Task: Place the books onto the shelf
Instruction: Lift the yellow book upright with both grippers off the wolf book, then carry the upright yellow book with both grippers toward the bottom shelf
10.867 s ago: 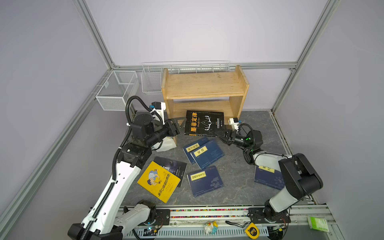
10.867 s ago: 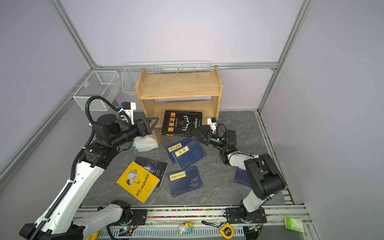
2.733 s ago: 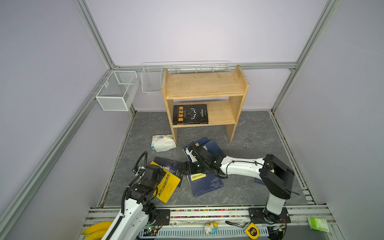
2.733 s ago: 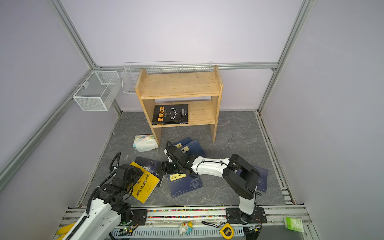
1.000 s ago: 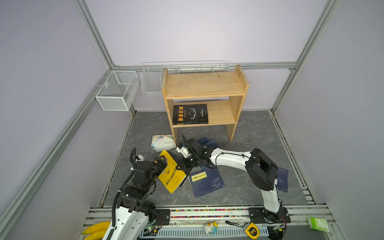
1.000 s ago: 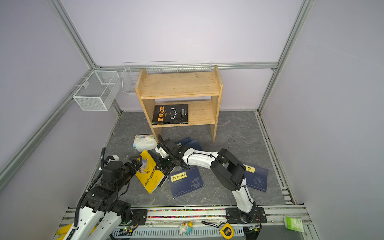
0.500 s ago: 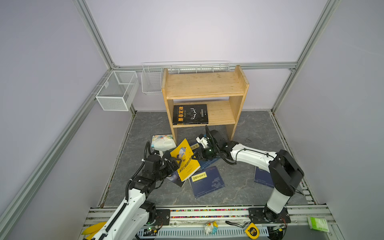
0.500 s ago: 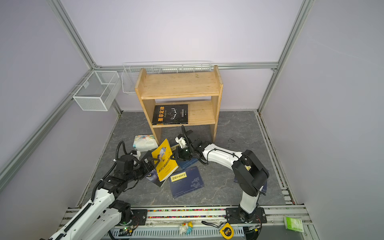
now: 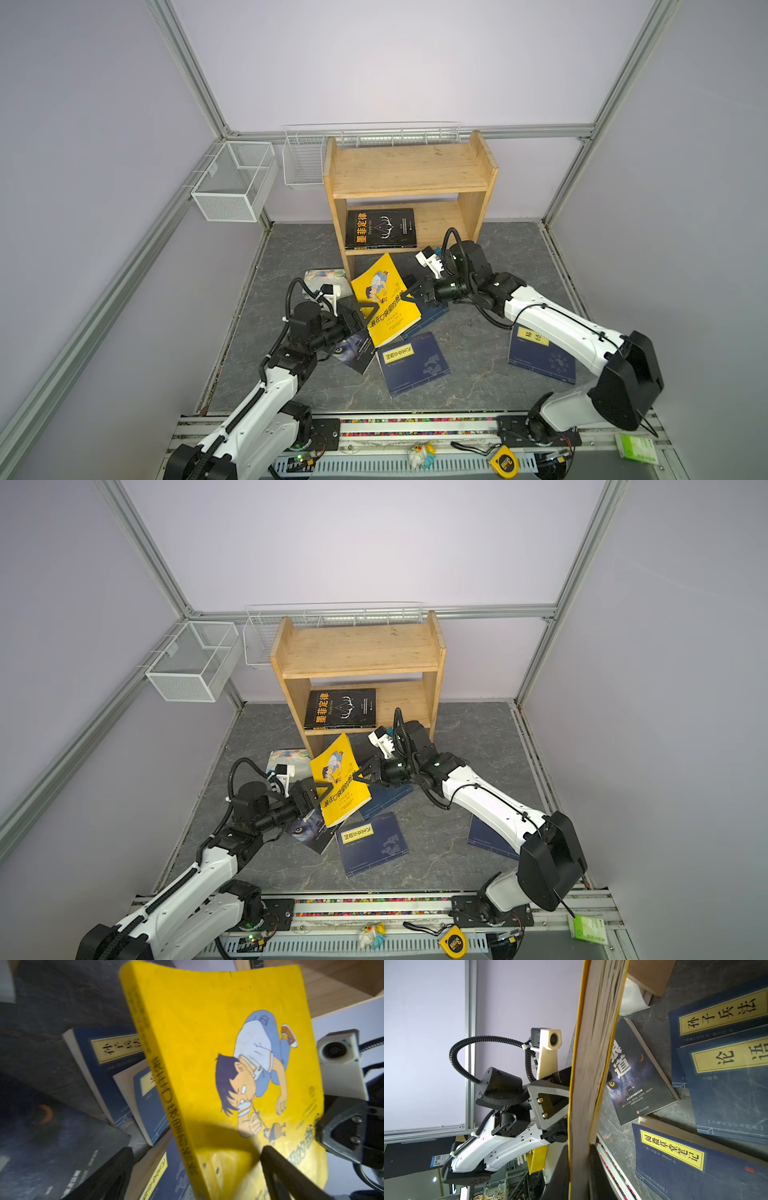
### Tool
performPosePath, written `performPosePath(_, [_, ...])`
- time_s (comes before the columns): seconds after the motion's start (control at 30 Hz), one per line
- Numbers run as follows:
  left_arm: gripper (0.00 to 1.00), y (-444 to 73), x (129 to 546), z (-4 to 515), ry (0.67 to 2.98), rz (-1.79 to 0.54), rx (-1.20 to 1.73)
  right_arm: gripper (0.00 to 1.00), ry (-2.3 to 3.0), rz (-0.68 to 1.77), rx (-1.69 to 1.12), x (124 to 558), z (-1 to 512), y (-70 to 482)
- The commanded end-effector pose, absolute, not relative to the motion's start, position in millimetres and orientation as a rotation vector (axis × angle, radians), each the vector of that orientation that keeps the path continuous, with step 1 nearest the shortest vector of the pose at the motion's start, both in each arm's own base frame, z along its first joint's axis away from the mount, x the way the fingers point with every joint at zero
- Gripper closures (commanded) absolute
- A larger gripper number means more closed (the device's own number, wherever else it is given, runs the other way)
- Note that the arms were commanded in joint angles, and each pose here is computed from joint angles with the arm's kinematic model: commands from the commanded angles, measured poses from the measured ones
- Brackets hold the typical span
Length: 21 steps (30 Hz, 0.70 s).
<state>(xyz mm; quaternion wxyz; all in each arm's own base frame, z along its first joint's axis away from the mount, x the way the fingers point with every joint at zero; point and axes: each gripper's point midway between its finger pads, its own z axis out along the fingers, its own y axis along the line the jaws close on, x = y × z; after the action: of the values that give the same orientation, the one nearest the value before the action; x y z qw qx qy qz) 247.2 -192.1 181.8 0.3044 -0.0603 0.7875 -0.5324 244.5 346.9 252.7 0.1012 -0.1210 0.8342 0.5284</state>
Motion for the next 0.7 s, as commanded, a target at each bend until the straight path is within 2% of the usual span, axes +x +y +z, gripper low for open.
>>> performPosePath(0.0, [0.08,-203.3,238.0,235.5,1.89,-1.561,-0.001,0.94,2.328,1.637,-0.479,234.1,295.7,346.1])
performPosePath(0.2, [0.21,-208.4,223.2,282.2,1.75,-1.671,0.113,0.93,2.284,1.69,-0.506,230.9,311.1,344.9])
performPosePath(0.37, [0.5,-205.4,214.8,303.0,1.699,-1.682,0.133,0.93,2.255,1.692,-0.502,235.7,317.3,345.4])
performPosePath(0.53, [0.75,-197.6,216.3,315.7,1.729,-1.567,0.114,0.89,2.231,1.67,-0.487,247.2,322.4,343.5])
performPosePath(0.57, [0.81,-196.2,216.7,320.0,1.722,-1.545,0.115,0.87,2.225,1.66,-0.479,250.2,324.1,342.2])
performPosePath(0.6, [0.84,-195.3,216.6,324.2,1.716,-1.527,0.113,0.8,2.22,1.645,-0.468,254.2,325.0,341.0])
performPosePath(0.67, [0.9,-194.9,217.0,331.5,1.703,-1.49,0.111,0.64,2.215,1.607,-0.424,264.9,324.8,336.6])
